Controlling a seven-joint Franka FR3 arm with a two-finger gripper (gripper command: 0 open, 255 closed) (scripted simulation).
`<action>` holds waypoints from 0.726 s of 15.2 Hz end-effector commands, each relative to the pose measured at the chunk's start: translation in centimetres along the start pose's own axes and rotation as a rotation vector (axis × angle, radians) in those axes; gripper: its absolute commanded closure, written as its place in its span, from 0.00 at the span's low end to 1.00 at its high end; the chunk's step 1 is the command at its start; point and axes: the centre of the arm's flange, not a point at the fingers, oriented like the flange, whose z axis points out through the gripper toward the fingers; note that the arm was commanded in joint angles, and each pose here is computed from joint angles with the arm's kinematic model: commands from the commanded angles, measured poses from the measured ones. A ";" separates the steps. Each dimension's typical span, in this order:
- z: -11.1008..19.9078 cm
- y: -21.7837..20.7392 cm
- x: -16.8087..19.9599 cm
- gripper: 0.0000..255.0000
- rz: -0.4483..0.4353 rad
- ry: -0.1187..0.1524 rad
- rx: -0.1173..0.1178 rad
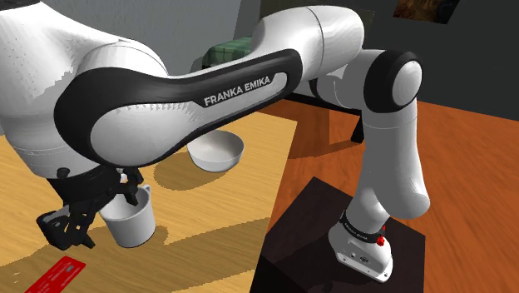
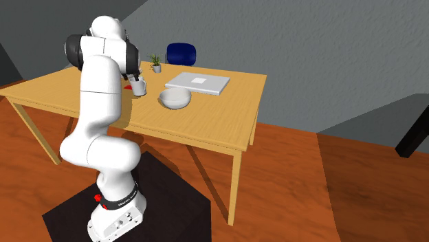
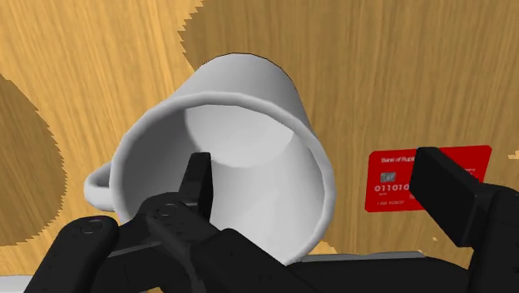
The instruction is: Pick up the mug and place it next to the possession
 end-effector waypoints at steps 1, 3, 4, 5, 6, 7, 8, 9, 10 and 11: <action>-2.0 -0.1 0.0 0.00 0.000 0.000 0.000; -4.4 -0.1 0.0 0.00 0.000 0.000 0.000; -4.4 -0.1 0.0 0.00 0.000 0.000 0.000; -4.4 -0.1 0.0 0.00 0.000 0.000 0.000; -4.4 -0.1 0.0 0.00 0.000 0.000 0.000; -4.4 -0.1 0.0 0.00 0.000 0.000 0.000; -4.4 -0.1 0.0 0.00 0.000 0.000 0.000; -4.4 -0.1 0.0 0.00 0.000 0.000 0.000; -4.4 -0.1 0.0 0.00 0.000 0.000 0.000; -4.4 -0.1 0.0 0.00 0.000 0.000 0.000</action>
